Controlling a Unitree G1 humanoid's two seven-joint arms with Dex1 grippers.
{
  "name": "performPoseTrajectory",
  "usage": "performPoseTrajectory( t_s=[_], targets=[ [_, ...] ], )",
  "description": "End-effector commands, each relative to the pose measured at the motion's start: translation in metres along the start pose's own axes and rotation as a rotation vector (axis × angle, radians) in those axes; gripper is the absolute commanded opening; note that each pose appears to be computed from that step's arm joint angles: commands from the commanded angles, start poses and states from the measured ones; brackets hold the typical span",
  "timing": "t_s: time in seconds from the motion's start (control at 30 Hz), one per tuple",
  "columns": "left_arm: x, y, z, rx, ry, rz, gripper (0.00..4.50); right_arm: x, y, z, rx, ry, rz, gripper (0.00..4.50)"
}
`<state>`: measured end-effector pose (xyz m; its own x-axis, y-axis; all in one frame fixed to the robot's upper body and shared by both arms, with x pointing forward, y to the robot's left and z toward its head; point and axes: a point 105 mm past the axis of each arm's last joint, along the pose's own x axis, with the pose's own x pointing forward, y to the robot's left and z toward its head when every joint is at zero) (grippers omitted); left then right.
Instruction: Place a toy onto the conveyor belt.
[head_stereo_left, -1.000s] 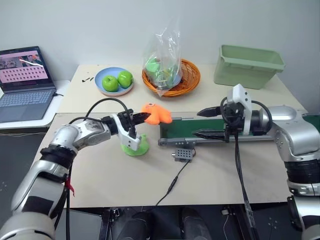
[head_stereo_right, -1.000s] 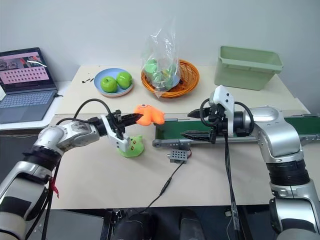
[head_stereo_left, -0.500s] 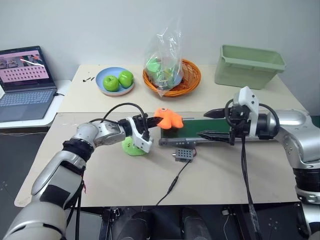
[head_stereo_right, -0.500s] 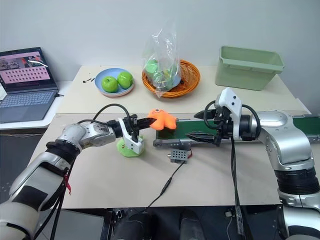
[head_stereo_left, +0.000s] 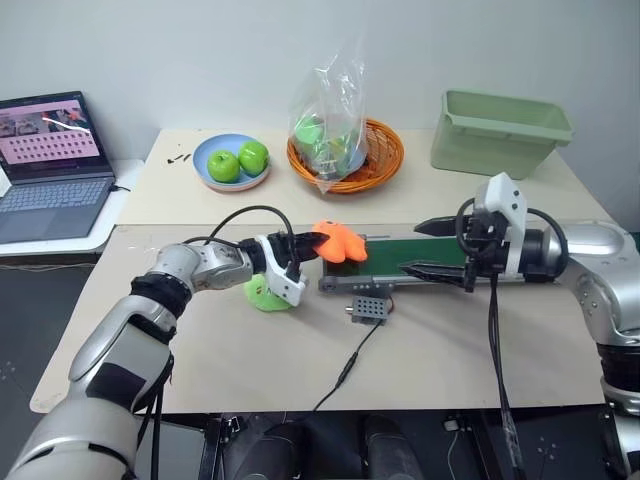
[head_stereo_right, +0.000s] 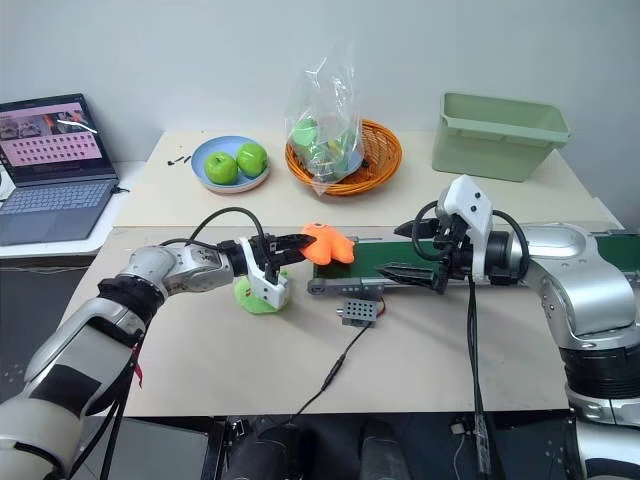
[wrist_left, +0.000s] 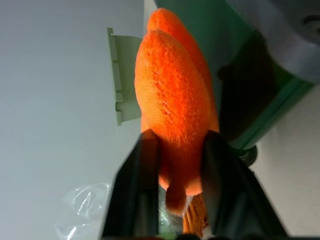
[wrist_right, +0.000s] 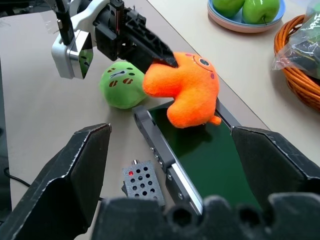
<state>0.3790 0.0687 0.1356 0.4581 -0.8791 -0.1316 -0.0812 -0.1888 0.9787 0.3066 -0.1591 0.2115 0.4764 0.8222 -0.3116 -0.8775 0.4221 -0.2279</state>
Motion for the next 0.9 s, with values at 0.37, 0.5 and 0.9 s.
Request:
performPoseTrajectory(
  t_s=[0.37,0.5,0.9],
  targets=[
    [0.001,0.01,-0.004,-0.037,-0.003,-0.001,4.45,-0.009,-0.001,0.008,-0.029,-0.012,-0.038,4.5],
    [-0.008,0.017,-0.014,-0.096,0.044,0.026,4.45,-0.007,-0.002,0.01,-0.034,-0.017,-0.032,4.5],
    [-0.094,0.063,-0.068,-1.205,0.139,0.236,4.45,-0.008,-0.009,0.014,-0.047,-0.02,-0.014,4.5]
  ],
)
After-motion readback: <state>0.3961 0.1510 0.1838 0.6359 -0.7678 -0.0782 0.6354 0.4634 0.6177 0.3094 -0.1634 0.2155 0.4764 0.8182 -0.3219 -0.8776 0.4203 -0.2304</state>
